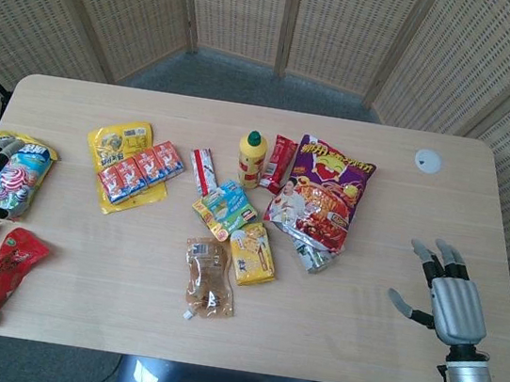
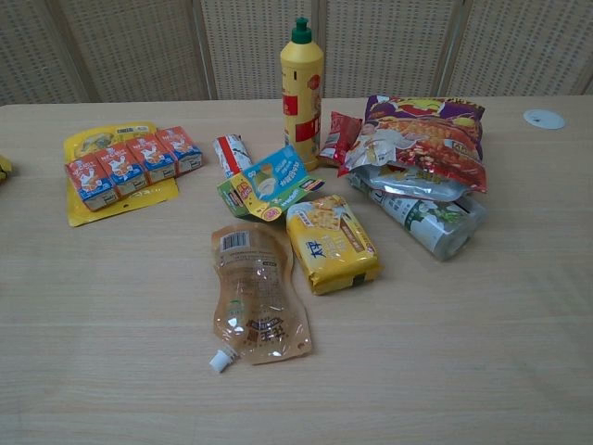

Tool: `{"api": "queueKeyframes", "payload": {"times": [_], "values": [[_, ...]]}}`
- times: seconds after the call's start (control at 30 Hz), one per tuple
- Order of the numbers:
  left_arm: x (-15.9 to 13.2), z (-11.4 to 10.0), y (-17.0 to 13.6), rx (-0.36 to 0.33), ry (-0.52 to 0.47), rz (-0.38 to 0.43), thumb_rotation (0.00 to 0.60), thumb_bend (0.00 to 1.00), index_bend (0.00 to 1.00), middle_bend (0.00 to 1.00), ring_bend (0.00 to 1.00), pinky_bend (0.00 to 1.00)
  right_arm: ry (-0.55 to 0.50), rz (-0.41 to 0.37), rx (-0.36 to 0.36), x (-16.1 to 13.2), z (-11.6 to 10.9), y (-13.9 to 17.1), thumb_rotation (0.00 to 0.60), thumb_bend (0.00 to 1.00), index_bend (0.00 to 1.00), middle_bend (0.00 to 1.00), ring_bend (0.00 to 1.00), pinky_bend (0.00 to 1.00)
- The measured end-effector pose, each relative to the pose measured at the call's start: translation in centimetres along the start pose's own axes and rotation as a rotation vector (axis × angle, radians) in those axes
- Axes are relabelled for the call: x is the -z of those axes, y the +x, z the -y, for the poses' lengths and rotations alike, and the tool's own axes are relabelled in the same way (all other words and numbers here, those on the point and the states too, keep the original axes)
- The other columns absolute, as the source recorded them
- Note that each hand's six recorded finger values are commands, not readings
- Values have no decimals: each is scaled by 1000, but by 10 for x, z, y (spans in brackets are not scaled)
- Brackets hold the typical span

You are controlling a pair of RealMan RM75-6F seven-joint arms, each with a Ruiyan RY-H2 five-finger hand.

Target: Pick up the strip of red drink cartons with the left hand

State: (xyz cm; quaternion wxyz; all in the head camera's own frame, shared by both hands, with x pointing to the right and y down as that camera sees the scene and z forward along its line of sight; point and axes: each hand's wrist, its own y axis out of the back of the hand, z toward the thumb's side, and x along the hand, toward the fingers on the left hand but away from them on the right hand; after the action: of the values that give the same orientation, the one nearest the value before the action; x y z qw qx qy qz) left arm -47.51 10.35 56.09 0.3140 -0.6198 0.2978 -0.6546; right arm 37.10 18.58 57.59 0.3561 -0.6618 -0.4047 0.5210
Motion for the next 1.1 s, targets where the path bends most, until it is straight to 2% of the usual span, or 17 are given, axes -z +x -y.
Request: {"api": "queueKeyframes", "payload": {"times": [0.57, 0.83, 1.1], "values": [[-12, 3, 6, 24, 18, 22, 425, 277, 0, 0, 0, 0, -20, -5, 24, -2, -6, 7, 41, 257, 90, 249, 0, 0], [-36, 8, 34, 28, 103, 43, 392, 264, 0, 0, 0, 0, -19, 8, 37, -2, -10, 11, 42, 256, 90, 249, 0, 0], [-81, 36, 76, 39, 157, 41, 314, 155, 0, 0, 0, 0, -2, 48, 60, 9, -23, 20, 40, 257, 90, 249, 0, 0]]}}
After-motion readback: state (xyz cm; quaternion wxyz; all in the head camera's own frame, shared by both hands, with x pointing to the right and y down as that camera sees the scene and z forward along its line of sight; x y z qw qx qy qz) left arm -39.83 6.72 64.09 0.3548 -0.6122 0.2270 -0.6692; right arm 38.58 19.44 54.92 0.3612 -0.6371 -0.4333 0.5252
